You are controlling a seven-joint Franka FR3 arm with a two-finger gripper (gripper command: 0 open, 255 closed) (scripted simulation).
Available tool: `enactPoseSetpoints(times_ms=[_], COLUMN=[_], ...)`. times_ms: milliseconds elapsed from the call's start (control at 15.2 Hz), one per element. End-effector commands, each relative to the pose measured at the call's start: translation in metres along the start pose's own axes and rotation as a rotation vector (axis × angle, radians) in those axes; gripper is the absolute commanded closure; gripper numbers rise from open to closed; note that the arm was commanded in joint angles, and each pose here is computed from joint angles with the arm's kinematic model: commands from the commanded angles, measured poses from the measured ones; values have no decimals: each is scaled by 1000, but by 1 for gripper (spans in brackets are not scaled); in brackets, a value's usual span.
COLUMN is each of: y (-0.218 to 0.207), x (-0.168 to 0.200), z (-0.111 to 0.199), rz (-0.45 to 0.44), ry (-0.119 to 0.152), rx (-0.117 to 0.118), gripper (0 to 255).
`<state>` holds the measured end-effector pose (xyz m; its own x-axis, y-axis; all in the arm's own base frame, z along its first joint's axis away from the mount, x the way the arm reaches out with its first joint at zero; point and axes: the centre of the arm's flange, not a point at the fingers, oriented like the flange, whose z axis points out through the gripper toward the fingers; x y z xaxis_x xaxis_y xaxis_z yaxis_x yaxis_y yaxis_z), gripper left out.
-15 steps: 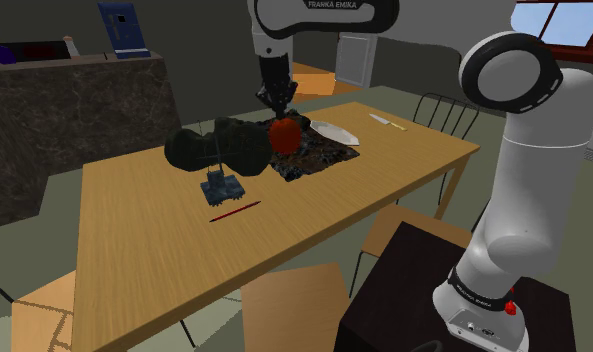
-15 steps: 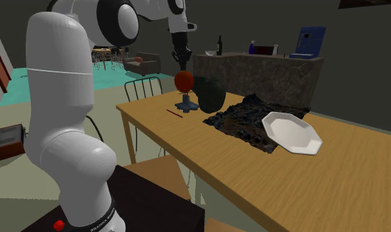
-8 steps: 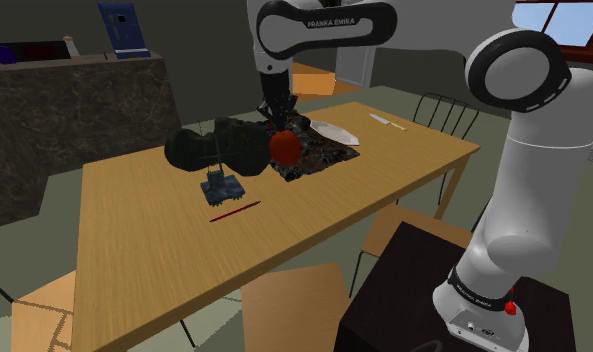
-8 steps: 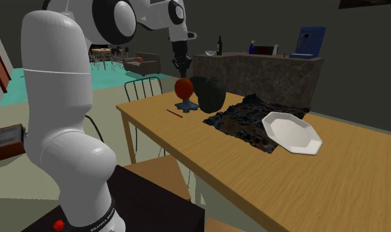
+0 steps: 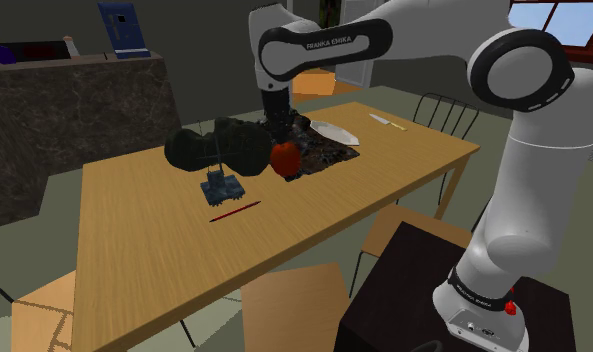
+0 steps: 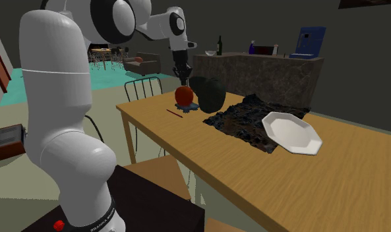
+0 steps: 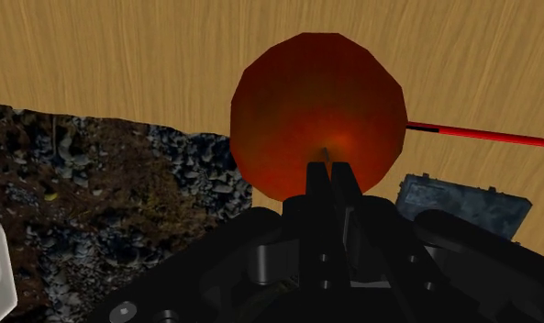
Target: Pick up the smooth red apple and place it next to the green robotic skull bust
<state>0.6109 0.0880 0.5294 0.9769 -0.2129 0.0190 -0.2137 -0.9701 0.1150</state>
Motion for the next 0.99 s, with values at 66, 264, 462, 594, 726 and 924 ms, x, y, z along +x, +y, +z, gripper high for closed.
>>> enactPoseSetpoints(times_ms=[66, 264, 462, 594, 726, 924], y=[-2, -4, -6, -7, -8, -10], x=[-1, -1, -1, -1, -2, -2], z=[16, 32, 47, 58, 68, 84], rz=[0, 0, 0, 0, 0, 0], ry=[1, 1, 1, 1, 1, 1], rx=[0, 0, 0, 0, 0, 0], gripper=[255, 255, 255, 255, 255, 255])
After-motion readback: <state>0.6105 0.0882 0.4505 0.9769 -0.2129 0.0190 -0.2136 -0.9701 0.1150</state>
